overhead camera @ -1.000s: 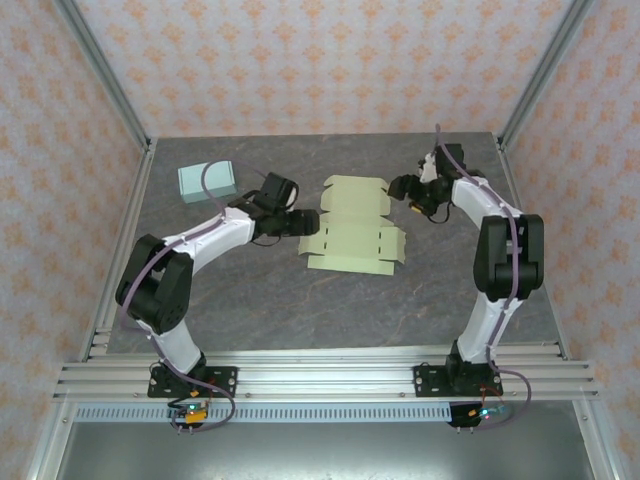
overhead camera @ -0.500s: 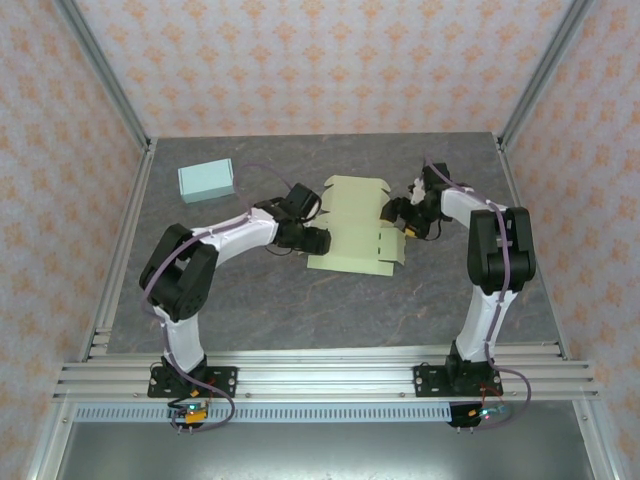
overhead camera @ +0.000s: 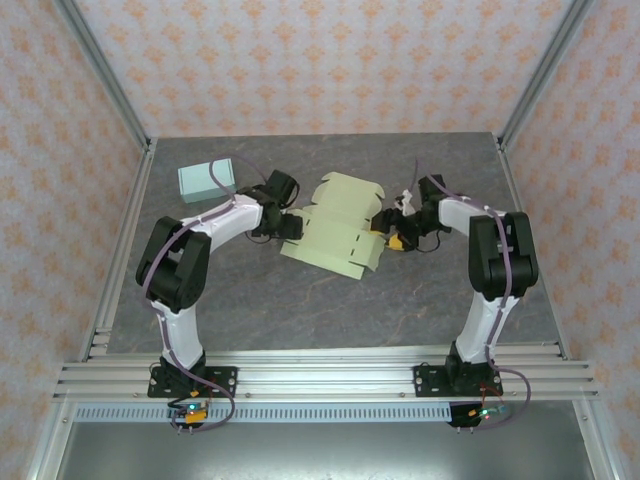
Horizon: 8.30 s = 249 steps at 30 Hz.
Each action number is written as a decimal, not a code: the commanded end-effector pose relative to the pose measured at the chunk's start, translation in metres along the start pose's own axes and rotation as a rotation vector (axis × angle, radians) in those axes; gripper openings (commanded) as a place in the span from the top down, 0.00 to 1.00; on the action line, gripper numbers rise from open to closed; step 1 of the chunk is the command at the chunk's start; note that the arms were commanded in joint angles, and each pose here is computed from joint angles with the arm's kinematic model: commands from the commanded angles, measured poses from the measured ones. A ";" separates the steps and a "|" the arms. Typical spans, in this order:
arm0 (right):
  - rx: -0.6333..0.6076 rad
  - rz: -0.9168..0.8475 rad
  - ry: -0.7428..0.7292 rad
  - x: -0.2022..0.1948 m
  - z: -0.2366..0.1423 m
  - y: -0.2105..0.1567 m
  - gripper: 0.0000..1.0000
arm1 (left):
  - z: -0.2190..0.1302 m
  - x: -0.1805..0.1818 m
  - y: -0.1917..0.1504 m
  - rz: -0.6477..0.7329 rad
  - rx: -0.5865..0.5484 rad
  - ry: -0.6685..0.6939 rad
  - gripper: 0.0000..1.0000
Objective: Fold the paper box
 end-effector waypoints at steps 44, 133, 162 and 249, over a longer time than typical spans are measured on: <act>0.202 -0.346 0.168 0.058 0.068 -0.029 0.56 | 0.031 -0.008 -0.003 -0.312 0.104 -0.168 0.19; -0.456 -1.016 -0.448 0.152 -0.061 0.034 0.27 | -0.068 0.010 0.020 0.622 0.058 -0.503 1.00; -0.328 -1.057 -0.261 0.132 -0.019 0.032 1.00 | -0.116 -0.028 0.053 0.698 -0.155 -0.669 0.79; -0.505 0.728 0.040 0.141 -0.066 0.040 0.06 | -0.067 -0.009 0.001 0.272 -0.746 -0.431 1.00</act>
Point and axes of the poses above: each hand's point on the last joint's axis, 136 mm out from that joint toward the fingers, its own z axis out along the fingers, its own x axis along the line the jaws close on, y = z × x, the point moved 6 cm from there along -z, back along the fingers, and after that the axes turned 5 degrees about -z, right-handed, at the moved point
